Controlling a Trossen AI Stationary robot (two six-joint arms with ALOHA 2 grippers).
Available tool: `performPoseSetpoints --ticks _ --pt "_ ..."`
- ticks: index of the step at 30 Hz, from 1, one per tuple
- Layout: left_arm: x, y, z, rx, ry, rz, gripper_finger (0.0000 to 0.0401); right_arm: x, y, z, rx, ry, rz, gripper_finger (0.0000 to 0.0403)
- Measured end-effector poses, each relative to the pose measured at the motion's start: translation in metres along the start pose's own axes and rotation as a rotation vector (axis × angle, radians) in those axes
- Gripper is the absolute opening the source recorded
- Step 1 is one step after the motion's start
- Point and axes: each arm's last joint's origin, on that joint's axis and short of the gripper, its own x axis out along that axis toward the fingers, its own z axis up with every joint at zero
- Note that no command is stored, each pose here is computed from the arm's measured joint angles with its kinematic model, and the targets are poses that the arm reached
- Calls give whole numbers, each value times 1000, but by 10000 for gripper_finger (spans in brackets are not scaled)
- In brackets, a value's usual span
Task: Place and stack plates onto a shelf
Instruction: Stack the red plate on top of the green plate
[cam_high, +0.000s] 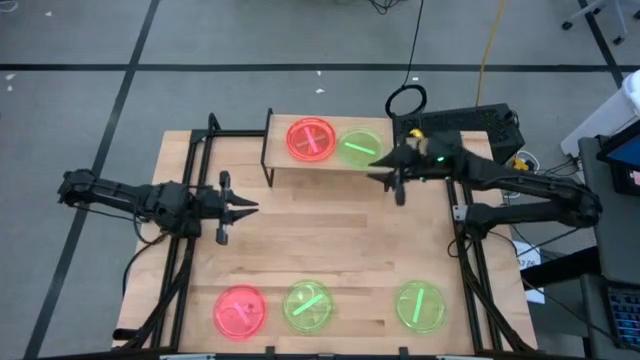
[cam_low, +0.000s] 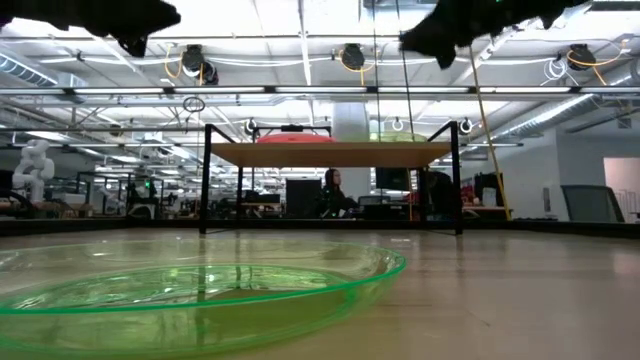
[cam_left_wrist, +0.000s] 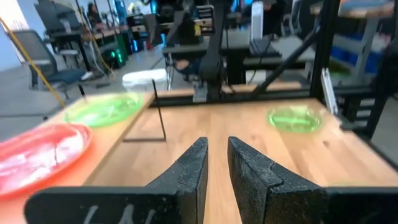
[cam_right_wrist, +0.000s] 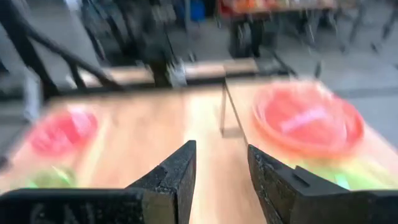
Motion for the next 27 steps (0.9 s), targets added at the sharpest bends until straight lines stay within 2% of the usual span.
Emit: performPoseSetpoints --ticks 3,8,14,19,27 --pt "8 -2 -4 7 33 -3 70 18 3 -13 -14 106 -60 130" --pt "19 -5 -5 5 30 -5 70 47 6 -32 -90 235 -94 130" --pt "24 -6 -4 5 19 -5 70 67 0 -51 -114 348 -151 130" --pt "24 -6 -2 0 1 -3 70 74 -7 -59 -136 397 -250 130" --pt "24 -6 -2 1 1 -3 70 72 -17 -59 -107 392 -308 130"
